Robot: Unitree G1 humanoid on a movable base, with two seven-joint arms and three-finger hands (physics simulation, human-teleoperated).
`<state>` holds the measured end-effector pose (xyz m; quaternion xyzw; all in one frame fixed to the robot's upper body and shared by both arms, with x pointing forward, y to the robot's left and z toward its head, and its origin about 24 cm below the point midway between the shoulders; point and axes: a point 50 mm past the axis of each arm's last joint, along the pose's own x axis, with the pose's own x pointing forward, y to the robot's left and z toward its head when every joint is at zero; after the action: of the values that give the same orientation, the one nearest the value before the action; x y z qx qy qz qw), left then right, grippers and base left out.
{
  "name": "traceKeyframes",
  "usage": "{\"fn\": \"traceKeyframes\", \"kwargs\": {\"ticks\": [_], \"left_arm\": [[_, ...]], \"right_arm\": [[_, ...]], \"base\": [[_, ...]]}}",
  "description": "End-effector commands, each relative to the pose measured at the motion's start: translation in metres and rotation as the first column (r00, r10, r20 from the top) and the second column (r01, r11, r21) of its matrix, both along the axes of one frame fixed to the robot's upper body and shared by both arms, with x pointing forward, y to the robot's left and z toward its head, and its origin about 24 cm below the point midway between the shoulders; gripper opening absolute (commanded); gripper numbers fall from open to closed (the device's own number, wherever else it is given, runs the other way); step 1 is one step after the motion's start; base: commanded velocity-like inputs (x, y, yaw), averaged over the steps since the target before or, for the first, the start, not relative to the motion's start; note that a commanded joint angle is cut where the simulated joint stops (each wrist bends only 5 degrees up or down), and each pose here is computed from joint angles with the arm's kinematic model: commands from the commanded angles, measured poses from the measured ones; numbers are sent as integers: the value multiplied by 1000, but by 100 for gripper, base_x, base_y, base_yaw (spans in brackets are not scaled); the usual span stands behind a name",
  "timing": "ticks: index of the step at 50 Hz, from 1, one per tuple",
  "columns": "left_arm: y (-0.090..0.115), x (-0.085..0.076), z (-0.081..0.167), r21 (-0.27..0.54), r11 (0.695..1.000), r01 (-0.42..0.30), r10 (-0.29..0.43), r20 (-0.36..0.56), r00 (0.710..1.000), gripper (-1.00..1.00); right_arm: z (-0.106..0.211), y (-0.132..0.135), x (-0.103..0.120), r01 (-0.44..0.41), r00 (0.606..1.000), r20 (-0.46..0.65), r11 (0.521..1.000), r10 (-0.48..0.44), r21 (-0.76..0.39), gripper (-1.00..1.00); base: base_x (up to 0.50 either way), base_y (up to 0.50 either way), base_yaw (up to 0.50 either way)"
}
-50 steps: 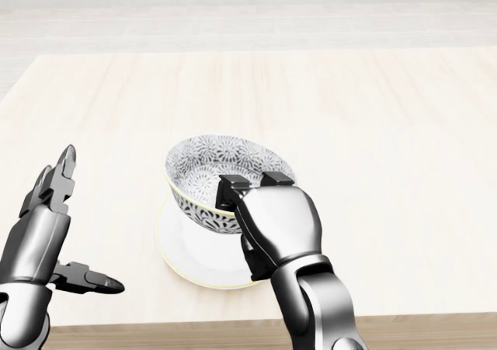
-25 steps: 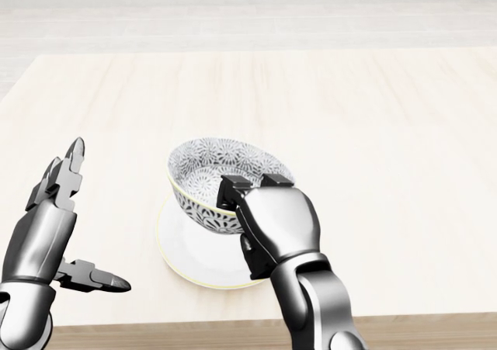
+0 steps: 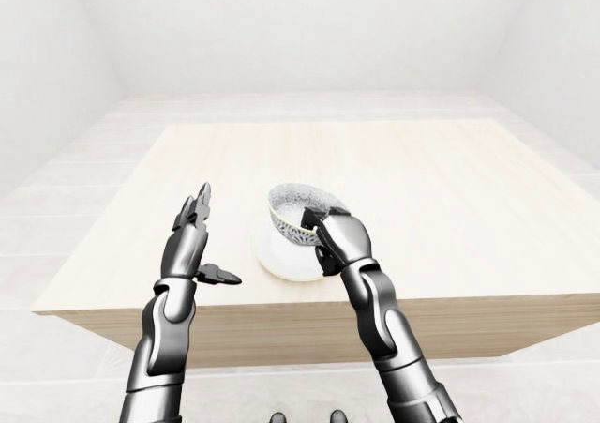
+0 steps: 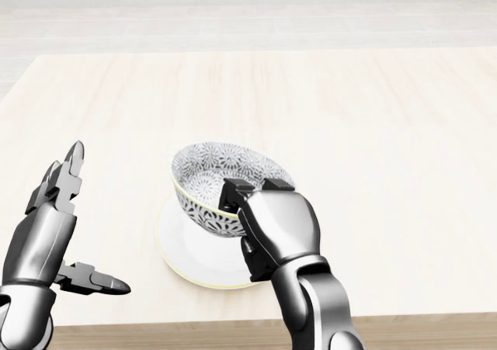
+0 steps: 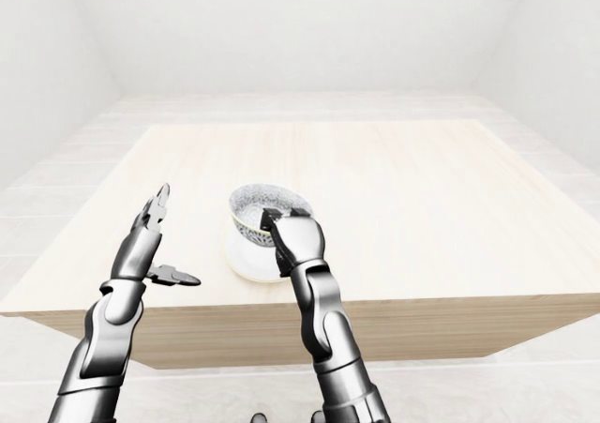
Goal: Put the bowl on the plate.
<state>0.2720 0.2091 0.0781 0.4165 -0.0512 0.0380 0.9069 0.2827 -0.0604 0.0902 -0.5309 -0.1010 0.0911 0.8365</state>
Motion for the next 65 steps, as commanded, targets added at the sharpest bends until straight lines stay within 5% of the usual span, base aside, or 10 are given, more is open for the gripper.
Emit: {"fn": "traceKeyframes", "kwargs": {"ticks": [1,65], "left_arm": [[1,-1,1,1,1000,-1,1,1,1000,100],[4,-3,-2,14,1000,-16,16,-6,1000,100]], "right_arm": [[0,-1,2,13,1000,18,999,-14,31,-98],[-33,1,7,33,996,-89,997,-26,73,-99]], "base": [[0,0,0],[0,0,0]]}}
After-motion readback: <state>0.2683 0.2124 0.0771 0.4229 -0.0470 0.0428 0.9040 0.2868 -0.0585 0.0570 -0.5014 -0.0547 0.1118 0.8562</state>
